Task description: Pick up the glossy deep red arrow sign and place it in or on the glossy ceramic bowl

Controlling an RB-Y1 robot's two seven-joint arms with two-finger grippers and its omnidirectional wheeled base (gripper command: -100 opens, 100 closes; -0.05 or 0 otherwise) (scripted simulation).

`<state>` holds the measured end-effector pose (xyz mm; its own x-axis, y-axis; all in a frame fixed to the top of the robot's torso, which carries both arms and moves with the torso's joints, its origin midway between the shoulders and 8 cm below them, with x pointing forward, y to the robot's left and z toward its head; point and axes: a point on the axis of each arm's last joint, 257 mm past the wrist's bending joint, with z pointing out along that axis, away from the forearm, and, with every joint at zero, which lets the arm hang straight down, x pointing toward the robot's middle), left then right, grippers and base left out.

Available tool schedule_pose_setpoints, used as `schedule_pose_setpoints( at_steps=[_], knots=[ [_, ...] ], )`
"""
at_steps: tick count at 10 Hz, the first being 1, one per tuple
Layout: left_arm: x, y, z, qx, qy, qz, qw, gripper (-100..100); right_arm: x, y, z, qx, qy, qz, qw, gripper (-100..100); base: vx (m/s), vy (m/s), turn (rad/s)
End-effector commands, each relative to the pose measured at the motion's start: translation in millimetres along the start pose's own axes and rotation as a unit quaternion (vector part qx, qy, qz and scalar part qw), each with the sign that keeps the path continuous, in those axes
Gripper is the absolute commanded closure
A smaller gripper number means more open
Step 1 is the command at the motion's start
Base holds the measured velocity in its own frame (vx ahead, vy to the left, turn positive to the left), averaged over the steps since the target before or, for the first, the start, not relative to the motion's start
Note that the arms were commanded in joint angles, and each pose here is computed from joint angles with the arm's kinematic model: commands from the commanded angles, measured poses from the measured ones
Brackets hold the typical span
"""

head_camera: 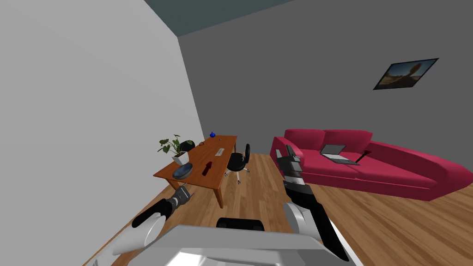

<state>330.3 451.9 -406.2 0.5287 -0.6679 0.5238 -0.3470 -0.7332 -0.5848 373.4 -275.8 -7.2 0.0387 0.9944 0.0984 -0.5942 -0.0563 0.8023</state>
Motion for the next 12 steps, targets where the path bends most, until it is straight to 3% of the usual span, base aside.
schedule_pose_setpoints(
  at_steps=[1, 2, 3, 4, 5, 6, 7, 8, 9, 10, 12],
  knots=[
    [-33.3, 4, -1.1, -0.023, -0.037, -0.029, 0.9986, -100, 0, 0, 0.0, 0.000, 0.000, 0.000, 1.0000, 0, 0.041, -0.030, -0.216],
    [-33.7, 4, -1.1, -0.024, -0.037, -0.032, 0.9985, -100, 0, 0, 0.0, 0.000, 0.000, 0.000, 1.0000, 0, 0.036, -0.017, -0.085],
    [-56.7, 4, -2.8, -0.036, -0.062, -0.060, 0.9956, -100, 0, 0, 0.0, 0.000, 0.000, 0.000, 1.0000, 0, 0.042, -0.025, -0.161],
    [-58.8, 7, -3.4, -0.041, -0.067, -0.060, 0.9951, -100, 0, 0, 0.0, 0.000, 0.000, 0.000, 1.0000, 0, 0.035, -0.017, -0.098],
    [-79.1, 7, -6.7, -0.055, -0.092, -0.083, 0.9907, -100, 0, 0, 0.0, 0.000, 0.000, 0.000, 1.0000, 0, 0.047, -0.024, -0.187],
    [-82.3, 9, -7.0, -0.057, -0.095, -0.088, 0.9900, -100, 0, 0, 0.0, 0.000, 0.000, 0.000, 1.0000, 0, 0.044, -0.013, -0.109],
    [-101.4, 9, -11.4, -0.069, -0.120, -0.114, 0.9838, -100, 0, 0, 0.0, 0.000, 0.000, 0.000, 1.0000, 0, 0.052, -0.012, -0.167],
    [-103.8, 10, -11.7, -0.070, -0.122, -0.115, 0.9833, -100, 0, 0, 0.0, 0.000, 0.000, 0.000, 1.0000, 0, 0.047, -0.008, -0.099],
    [-122.9, 10, -16.9, -0.079, -0.146, -0.143, 0.9757, -100, 0, 0, 0.0, 0.000, 0.000, 0.000, 1.0000, 0, 0.067, -0.012, -0.211],
    [-123.3, 11, -17.2, -0.081, -0.147, -0.143, 0.9754, -100, 0, 0, 0.0, 0.000, 0.000, 0.000, 1.0000, 0, 0.058, 0.003, -0.097],
    [-156.9, 7, -28.9, -0.093, -0.190, -0.192, 0.9582, -100, 0, 0, 0.0, 0.000, 0.000, 0.000, 1.0000, 0, 0.092, -0.010, -0.226]
  ],
)
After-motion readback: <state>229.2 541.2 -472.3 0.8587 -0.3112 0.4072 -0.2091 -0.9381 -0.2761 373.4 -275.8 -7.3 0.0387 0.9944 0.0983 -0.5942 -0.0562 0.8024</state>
